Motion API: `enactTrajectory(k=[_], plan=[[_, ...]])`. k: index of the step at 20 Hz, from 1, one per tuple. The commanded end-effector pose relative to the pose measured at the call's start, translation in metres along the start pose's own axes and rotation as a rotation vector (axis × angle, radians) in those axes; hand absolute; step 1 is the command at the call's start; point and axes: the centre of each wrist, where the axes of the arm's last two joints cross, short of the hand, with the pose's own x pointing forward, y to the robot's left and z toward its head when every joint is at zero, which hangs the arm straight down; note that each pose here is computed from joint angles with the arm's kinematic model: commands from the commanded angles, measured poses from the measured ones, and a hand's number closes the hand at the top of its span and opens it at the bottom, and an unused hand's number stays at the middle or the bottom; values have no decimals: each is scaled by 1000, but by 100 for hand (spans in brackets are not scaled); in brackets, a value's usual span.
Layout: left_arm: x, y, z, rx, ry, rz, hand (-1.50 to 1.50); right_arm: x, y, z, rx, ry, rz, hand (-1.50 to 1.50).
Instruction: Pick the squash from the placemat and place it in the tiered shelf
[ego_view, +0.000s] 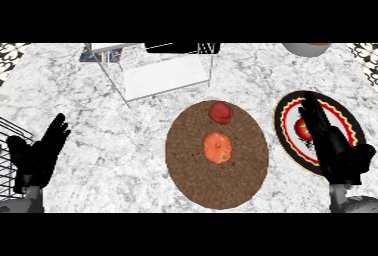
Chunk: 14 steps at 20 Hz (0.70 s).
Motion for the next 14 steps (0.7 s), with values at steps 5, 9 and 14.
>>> enactTrajectory(k=[5,9,14], plan=[[7,-42,6,-194,-103,-135,0,45,-41,-38,-70,-27,313,-150],[-4,-58,5,-289,-79,-124,0,9,-42,-47,-205,175,437,150],[1,-66,12,-300,-78,-125,0,-16,-14,-56,45,23,104,-150]])
